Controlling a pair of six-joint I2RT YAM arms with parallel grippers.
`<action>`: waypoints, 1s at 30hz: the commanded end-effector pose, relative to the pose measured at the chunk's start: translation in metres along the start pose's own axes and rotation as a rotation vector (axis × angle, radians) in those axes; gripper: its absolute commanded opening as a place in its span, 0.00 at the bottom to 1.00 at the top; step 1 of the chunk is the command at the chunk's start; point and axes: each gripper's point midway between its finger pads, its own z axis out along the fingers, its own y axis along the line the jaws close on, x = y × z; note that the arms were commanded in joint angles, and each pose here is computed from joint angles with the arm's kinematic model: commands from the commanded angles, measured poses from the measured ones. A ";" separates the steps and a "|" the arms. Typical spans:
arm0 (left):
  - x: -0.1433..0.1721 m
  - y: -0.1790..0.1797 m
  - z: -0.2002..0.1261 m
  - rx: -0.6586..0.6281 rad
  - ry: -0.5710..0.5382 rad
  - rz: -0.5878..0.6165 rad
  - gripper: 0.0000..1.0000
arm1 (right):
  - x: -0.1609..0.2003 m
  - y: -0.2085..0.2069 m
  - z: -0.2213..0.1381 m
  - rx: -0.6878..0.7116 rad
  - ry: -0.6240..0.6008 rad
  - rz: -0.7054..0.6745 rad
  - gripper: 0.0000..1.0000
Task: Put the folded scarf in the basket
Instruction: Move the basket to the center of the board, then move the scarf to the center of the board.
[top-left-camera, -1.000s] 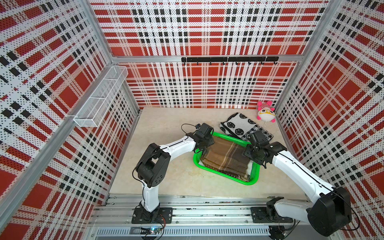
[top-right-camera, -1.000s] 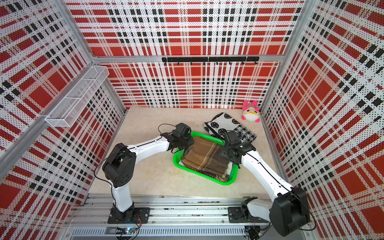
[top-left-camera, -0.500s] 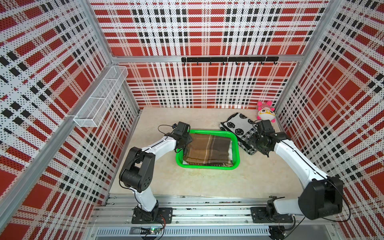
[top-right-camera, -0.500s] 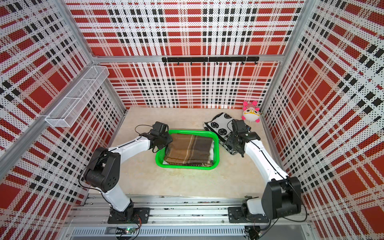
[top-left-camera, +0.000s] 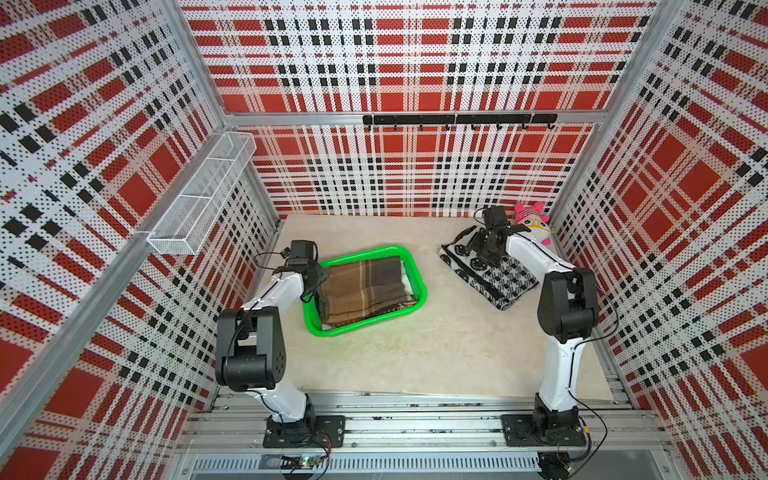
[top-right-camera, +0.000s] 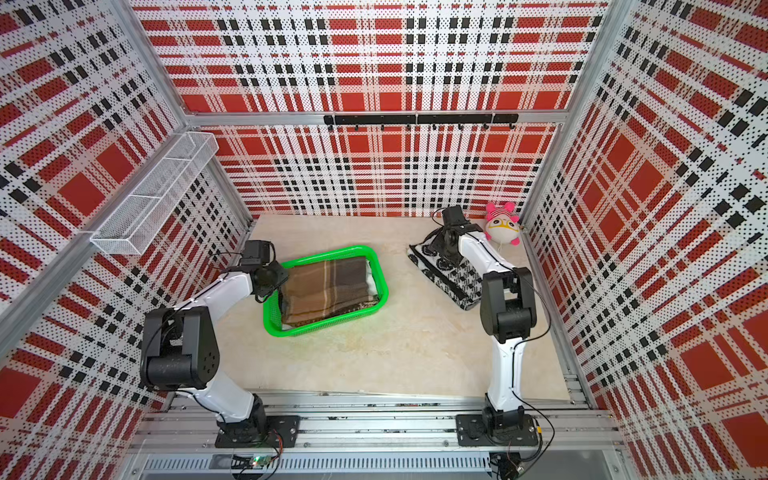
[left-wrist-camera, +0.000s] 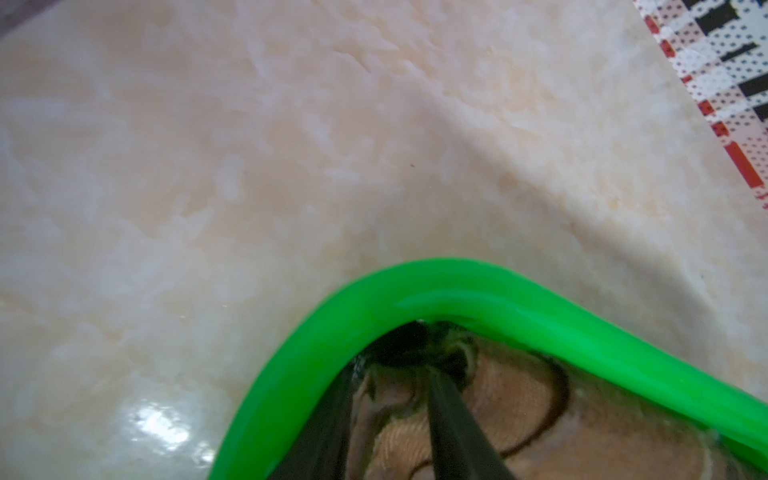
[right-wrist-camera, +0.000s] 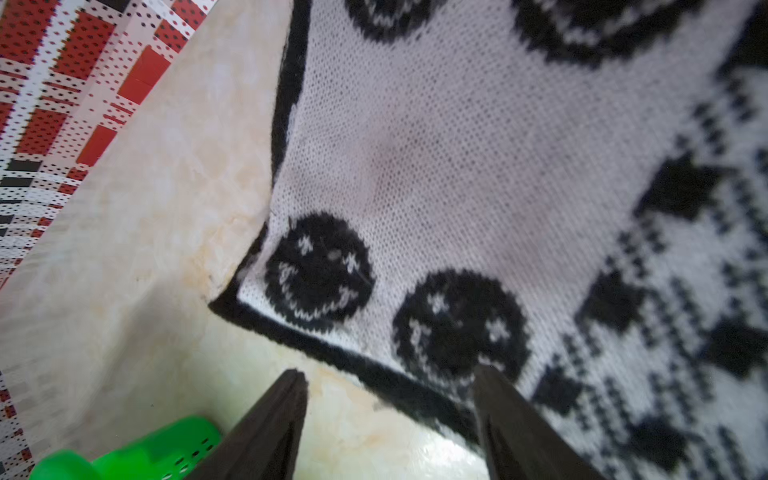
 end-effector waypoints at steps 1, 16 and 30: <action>-0.030 0.013 -0.018 -0.040 -0.067 0.022 0.38 | 0.010 0.010 0.025 -0.012 0.090 -0.042 0.70; 0.043 -0.188 -0.111 0.367 -0.038 0.171 0.43 | 0.154 -0.025 0.024 0.069 0.340 -0.174 0.68; 0.224 -0.305 -0.147 0.582 0.201 0.406 0.57 | 0.245 -0.062 -0.059 0.056 0.348 -0.333 0.71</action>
